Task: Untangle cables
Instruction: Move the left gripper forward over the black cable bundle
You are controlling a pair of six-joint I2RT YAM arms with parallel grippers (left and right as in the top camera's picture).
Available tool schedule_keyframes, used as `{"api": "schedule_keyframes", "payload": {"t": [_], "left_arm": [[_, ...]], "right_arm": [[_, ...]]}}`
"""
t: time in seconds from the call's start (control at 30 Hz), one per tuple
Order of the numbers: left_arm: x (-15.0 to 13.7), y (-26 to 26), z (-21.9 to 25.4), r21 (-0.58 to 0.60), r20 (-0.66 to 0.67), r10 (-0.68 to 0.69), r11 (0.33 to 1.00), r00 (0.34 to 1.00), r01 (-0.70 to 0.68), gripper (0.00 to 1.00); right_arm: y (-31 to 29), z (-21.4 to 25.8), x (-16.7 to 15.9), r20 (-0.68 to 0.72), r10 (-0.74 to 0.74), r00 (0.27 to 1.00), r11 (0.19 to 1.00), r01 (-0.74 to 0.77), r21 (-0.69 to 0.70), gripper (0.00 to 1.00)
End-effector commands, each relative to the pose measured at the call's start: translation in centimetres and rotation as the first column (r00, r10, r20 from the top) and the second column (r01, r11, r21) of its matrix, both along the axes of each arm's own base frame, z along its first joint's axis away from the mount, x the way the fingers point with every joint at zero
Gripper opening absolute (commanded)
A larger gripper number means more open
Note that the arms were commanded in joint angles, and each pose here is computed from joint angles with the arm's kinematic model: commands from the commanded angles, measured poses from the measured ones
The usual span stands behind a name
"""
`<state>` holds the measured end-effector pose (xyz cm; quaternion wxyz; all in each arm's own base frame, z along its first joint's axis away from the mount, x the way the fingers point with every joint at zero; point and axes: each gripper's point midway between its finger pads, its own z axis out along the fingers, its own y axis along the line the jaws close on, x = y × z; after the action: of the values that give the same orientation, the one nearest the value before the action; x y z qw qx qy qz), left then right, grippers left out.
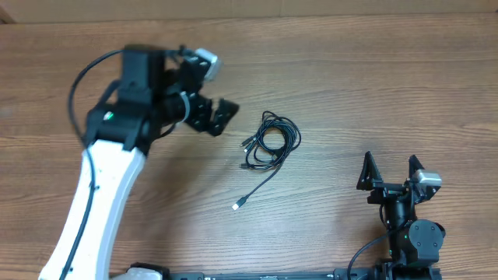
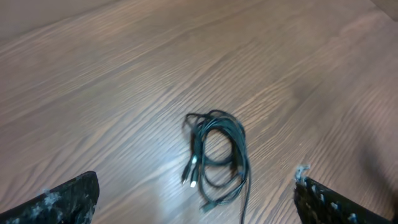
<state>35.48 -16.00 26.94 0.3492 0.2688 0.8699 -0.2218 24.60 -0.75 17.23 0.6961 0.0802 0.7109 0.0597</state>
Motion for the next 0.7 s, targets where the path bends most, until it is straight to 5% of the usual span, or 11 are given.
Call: {"api": "schedule_keyframes", "payload": {"t": [0.0,0.17,0.67], "left_arm": [[1.3,-2.1,0.3,0.033,0.012,-0.051,0.998,0.999,0.051,0.99],[2.1,-4.2,-2.3,0.153,-0.066,-0.065,0.985,0.996,0.075,1.0],[2.6,-6.2,-13.1,0.23,-0.332,-0.071,0.961,0.94,0.153,0.99]], "right_arm": [[-0.2,-0.3,0.0,0.0,-0.014,1.0,1.0,0.014,0.003,1.0],[-0.2,-0.3,0.0,0.0,-0.014,1.0,1.0,0.014,0.002,1.0],[-0.2,-0.3,0.0,0.0,-0.014,1.0,1.0,0.014,0.003,1.0]]}}
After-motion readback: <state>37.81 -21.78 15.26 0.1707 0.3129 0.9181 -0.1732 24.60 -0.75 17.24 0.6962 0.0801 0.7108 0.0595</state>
